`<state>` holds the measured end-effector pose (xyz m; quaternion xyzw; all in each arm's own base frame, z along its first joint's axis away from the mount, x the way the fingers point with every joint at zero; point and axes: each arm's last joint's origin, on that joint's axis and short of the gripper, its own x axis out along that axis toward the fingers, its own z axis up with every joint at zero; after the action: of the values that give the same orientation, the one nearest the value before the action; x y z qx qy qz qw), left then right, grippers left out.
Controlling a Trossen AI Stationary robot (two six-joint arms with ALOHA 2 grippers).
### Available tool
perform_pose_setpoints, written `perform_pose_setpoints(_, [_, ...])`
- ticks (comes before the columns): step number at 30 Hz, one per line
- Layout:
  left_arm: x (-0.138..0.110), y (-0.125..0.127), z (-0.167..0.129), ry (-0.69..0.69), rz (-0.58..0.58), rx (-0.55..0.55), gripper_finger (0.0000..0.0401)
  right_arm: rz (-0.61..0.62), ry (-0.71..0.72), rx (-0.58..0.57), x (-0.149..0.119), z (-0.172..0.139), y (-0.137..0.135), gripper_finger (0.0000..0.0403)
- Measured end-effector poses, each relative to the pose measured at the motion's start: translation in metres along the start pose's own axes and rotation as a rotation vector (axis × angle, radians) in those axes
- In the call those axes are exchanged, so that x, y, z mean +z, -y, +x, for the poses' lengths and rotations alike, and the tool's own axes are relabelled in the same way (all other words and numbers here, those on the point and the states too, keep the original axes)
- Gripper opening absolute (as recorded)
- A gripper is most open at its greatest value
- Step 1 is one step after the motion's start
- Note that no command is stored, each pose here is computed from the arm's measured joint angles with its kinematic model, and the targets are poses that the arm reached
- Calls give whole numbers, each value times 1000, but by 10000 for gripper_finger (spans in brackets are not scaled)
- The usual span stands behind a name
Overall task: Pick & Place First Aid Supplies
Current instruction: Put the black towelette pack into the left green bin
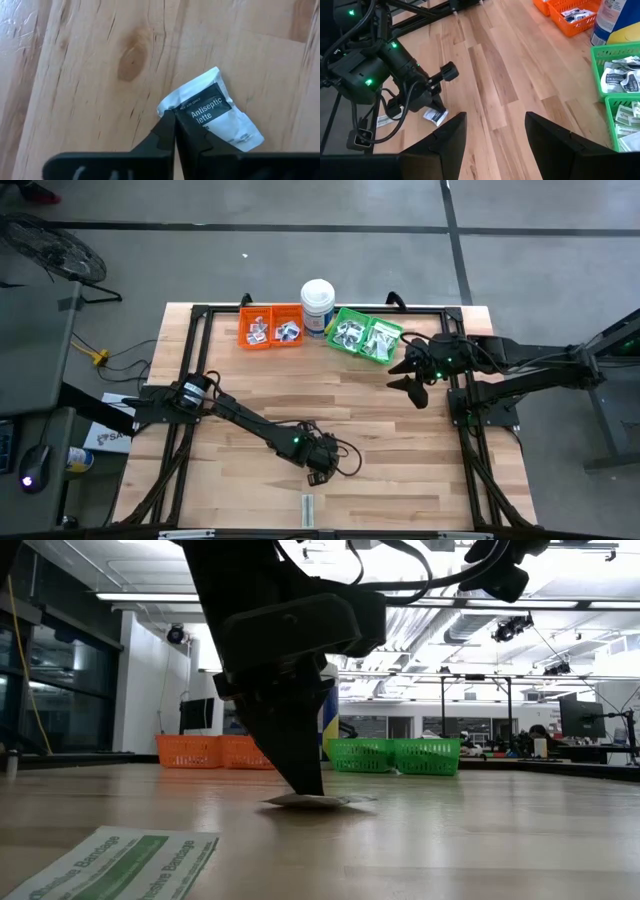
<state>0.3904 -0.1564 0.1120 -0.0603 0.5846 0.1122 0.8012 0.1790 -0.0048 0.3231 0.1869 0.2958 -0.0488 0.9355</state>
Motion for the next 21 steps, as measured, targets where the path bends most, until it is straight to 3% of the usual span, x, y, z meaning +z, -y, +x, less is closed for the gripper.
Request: perform_pose_setpoints(21, [8, -6, -39, 113, 130, 26, 0, -33, -7, -9, -6, 0, -11, 195])
